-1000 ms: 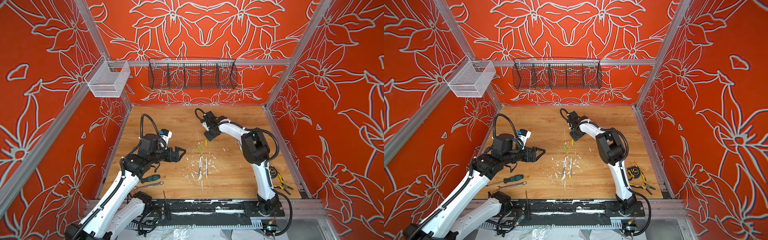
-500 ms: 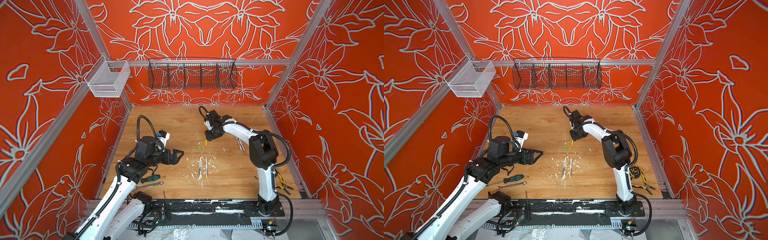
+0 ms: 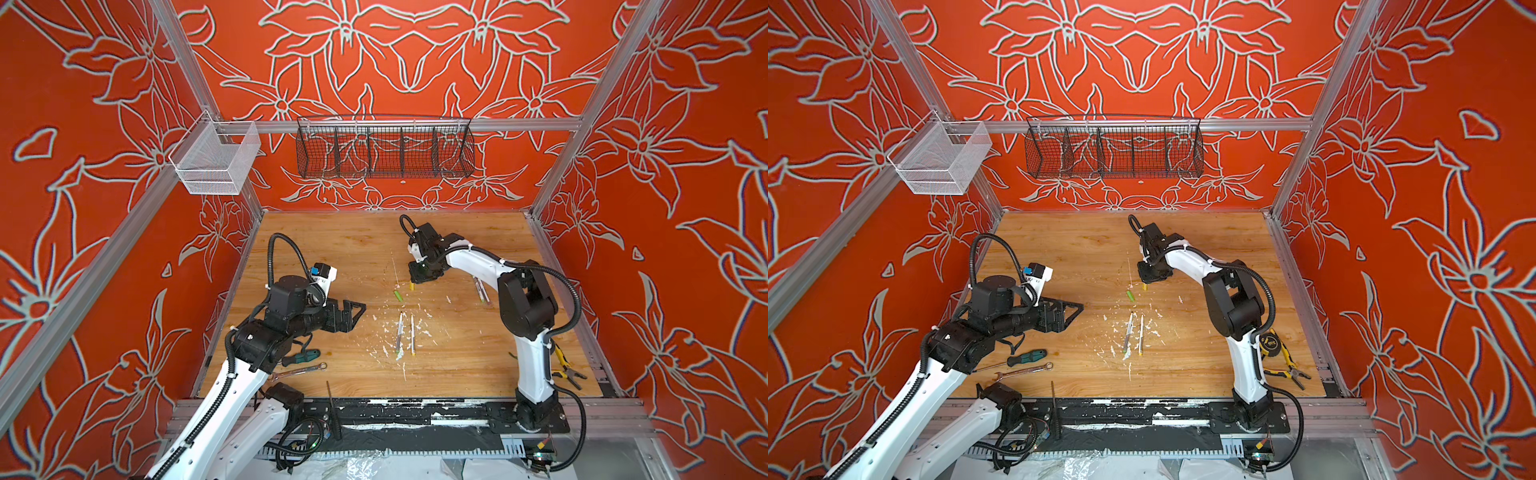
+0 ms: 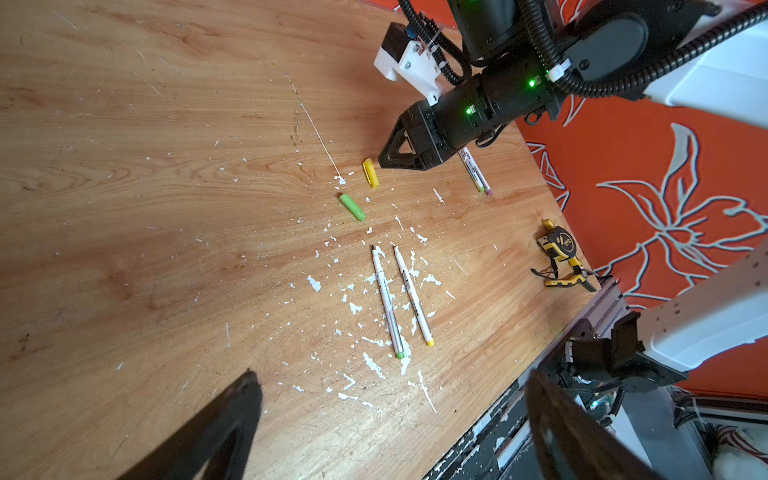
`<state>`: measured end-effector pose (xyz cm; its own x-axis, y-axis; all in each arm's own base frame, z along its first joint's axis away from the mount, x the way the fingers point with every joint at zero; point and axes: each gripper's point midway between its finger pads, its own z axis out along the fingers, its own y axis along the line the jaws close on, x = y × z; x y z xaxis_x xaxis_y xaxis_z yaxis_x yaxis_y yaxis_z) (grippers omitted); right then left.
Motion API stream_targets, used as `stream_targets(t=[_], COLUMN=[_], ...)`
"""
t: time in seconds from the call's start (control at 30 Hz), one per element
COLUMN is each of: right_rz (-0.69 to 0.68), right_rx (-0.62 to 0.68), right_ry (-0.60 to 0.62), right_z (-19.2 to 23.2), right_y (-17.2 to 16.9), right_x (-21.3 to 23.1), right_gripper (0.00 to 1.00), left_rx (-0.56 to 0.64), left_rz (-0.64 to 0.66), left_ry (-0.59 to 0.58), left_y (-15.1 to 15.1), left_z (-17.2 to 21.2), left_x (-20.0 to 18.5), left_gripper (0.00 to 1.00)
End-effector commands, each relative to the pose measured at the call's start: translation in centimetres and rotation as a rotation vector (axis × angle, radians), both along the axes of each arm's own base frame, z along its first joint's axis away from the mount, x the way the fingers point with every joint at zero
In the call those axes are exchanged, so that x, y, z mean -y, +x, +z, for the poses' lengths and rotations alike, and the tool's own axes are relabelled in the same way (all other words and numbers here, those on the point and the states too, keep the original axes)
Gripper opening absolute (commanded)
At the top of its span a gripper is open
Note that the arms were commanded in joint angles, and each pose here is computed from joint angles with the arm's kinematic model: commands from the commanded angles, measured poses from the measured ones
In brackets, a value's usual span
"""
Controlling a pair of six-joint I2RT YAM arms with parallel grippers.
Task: Insert the pens into the pen caps
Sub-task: 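Lower the right gripper and close it on the yellow cap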
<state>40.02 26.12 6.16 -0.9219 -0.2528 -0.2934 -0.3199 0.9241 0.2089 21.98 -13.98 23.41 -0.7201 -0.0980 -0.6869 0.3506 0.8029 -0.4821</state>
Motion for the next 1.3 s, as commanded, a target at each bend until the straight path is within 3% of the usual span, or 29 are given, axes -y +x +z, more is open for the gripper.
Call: stream_targets(t=[0.0,0.53,0.77,1.03,1.27], right_rz=[-0.009,-0.02,-0.02,-0.016,0.005], right_rx=[-0.04,-0.076,-0.089,-0.092,-0.076], right_ry=[-0.002,-0.04,-0.064,-0.077,-0.101], right_z=[-1.5,-3.9,-4.8,-5.3,-4.9], right_y=[-0.9,-1.9,-1.9,-1.7,-1.4], right_x=[-0.7,-0.4,-0.2,-0.1,0.2], right_gripper=[0.29,0.28,0.19,0.18,0.11], left_rx=[0.0,-0.003,-0.005,-0.011,-0.014], left_rz=[0.0,-0.003,-0.006,-0.003,-0.002], left_ry=[0.009,0.009,0.01,0.003,-0.003], left_y=[-0.2,0.0,0.0,0.0,0.1], left_z=[-0.1,-0.1,-0.2,-0.3,-0.3], left_x=[-0.2,-0.1,-0.1,0.0,0.1], left_gripper=[0.97,0.97,0.97,0.97,0.97])
